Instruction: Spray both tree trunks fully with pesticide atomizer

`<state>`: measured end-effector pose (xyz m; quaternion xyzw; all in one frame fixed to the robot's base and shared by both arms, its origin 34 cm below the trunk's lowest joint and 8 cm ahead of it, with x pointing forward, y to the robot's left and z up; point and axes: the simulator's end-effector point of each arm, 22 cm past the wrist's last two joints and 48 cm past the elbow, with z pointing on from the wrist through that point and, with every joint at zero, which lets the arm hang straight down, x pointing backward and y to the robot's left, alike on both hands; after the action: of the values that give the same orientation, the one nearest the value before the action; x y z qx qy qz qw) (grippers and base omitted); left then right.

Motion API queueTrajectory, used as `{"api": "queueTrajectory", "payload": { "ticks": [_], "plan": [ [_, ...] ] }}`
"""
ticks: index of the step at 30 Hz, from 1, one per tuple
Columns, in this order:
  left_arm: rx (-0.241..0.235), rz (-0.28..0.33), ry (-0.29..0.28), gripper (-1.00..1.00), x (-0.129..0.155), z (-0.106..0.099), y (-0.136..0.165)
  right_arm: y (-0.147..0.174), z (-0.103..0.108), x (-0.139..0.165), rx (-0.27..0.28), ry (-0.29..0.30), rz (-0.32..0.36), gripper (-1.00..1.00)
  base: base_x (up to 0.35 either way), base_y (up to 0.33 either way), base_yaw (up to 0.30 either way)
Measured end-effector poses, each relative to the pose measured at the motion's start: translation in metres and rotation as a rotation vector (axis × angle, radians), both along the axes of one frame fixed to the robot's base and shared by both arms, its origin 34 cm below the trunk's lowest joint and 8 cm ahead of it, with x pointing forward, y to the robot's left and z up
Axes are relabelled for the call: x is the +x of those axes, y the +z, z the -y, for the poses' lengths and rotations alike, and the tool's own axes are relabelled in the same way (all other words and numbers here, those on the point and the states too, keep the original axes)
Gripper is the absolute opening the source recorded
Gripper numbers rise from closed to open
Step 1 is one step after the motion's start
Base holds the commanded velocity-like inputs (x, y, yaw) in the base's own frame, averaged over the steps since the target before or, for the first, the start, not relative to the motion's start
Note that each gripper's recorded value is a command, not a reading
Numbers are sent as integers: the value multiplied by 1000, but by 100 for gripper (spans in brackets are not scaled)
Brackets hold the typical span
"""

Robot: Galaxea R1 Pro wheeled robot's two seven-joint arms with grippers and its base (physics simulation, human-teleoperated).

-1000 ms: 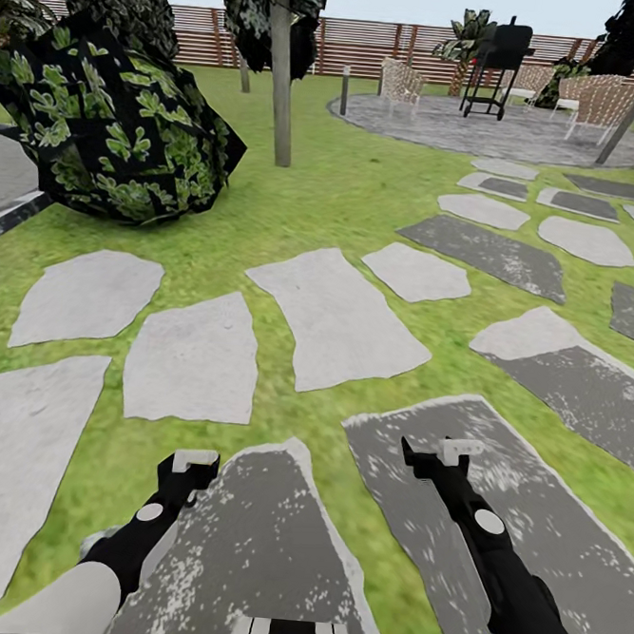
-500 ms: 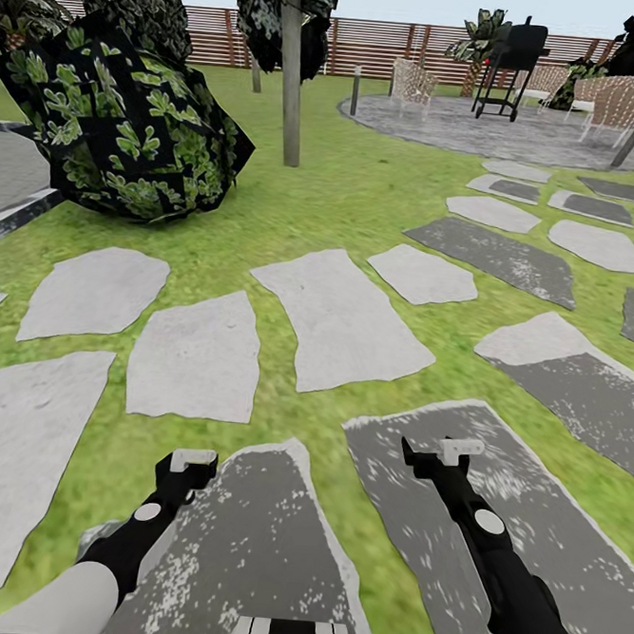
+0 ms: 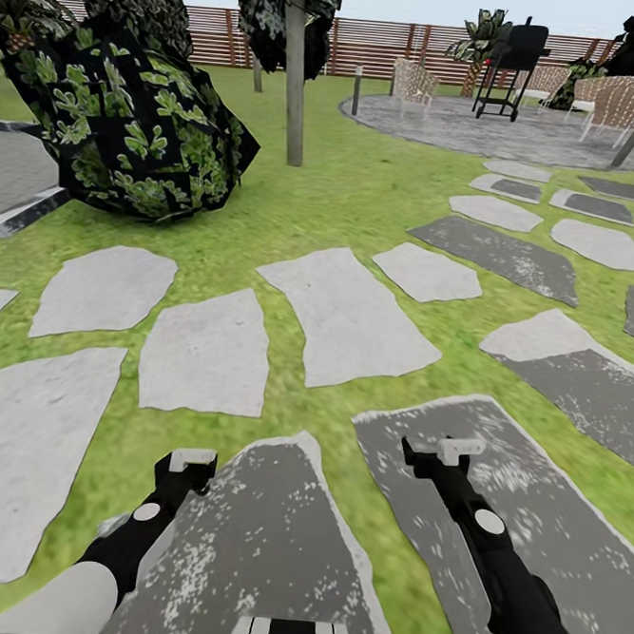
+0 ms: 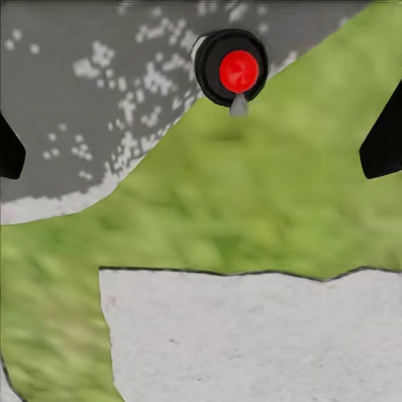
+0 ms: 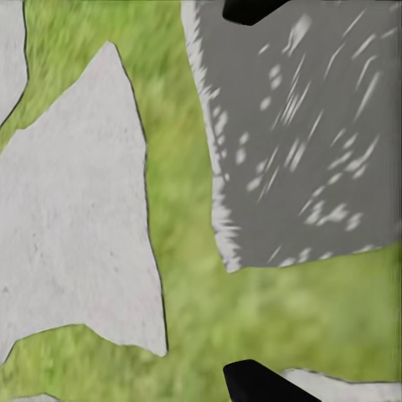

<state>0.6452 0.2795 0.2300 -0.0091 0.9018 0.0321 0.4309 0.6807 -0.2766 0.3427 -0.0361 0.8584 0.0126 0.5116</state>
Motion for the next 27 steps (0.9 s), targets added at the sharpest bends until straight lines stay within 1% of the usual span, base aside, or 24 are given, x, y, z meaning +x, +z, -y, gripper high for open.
{"api": "queueTrajectory", "payload": {
  "ticks": [11, 18, 22, 27],
  "plan": [
    [2, -5, 2, 100, -2, -2, -3, -3, 0, -1, 0, 0, -5, 100, -7, 8, 0],
    [-1, -40, 9, 100, -13, -3, -25, -27, 0, -8, 0, -1, -44, 100, 0, 0, 0],
    [-2, -9, 11, 100, -17, -3, -31, -41, 0, -12, 0, -1, -67, 100, 0, 0, 0],
    [-3, -4, 14, 100, -26, -3, -44, -58, 0, -18, 0, -1, -95, 100, 0, 0, 0]
  ]
}}
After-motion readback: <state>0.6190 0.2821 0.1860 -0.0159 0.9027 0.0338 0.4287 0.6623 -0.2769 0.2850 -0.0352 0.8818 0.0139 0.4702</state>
